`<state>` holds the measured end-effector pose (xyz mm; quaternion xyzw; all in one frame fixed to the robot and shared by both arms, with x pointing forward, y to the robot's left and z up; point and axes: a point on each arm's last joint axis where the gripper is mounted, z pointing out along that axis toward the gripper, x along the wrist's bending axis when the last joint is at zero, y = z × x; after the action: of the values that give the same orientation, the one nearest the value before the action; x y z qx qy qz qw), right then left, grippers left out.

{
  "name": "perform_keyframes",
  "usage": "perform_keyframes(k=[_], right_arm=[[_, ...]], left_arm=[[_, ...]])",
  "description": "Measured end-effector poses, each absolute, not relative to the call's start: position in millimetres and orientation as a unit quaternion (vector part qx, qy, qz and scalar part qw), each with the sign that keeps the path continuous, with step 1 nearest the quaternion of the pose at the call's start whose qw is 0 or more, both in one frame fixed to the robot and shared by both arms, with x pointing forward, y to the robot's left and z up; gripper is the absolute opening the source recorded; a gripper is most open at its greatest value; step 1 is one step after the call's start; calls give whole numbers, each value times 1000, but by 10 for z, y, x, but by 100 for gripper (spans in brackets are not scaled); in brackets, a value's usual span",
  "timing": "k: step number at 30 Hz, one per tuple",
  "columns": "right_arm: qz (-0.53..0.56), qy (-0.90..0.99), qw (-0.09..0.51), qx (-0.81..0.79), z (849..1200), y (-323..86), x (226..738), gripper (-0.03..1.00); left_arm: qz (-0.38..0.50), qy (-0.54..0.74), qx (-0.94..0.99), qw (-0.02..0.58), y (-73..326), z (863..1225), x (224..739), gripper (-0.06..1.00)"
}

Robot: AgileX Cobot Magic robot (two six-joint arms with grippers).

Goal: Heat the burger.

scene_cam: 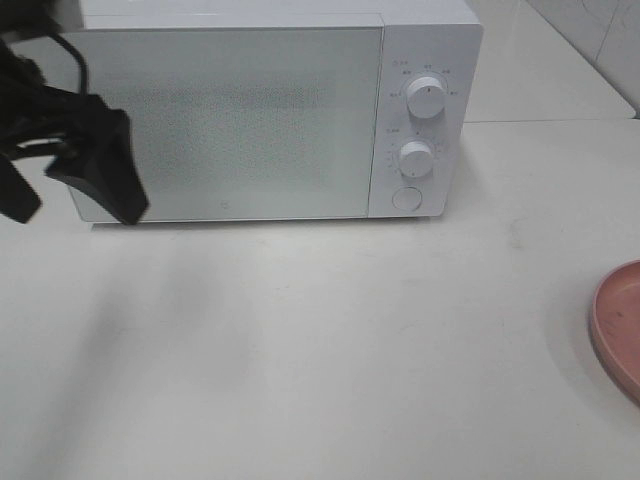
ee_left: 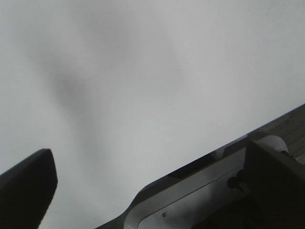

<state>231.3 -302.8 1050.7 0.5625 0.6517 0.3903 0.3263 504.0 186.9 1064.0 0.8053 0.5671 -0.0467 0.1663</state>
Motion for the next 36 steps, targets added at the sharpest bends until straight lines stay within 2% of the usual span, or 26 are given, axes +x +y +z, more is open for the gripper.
perform_keyframes(k=[1, 4, 6, 9, 13, 18, 30, 36], right_arm=[[390, 652, 326, 563, 10507, -3028, 2313, 75], [390, 652, 326, 563, 10507, -3028, 2313, 75], [390, 652, 326, 563, 10507, -3028, 2313, 75], [390, 652, 326, 563, 10507, -3028, 2313, 75], [390, 652, 326, 563, 10507, -3028, 2313, 75], [390, 652, 326, 563, 10507, -3028, 2313, 75], [391, 651, 327, 562, 10508, -3028, 2313, 75], [391, 651, 327, 562, 10508, -3028, 2313, 75]], left_arm=[[-32, 583, 795, 164, 2053, 10742, 5006, 99], [-23, 591, 789, 165, 2148, 10798, 4984, 99], [22, 622, 762, 180, 2470, 11021, 4876, 99], [35, 630, 753, 187, 2550, 11086, 4836, 99], [88, 663, 713, 209, 2861, 11283, 4521, 99], [117, 674, 700, 206, 2945, 11191, 4080, 99], [234, 648, 668, 283, 2951, 10706, 3124, 99], [284, 626, 648, 328, 2942, 10651, 2846, 99]])
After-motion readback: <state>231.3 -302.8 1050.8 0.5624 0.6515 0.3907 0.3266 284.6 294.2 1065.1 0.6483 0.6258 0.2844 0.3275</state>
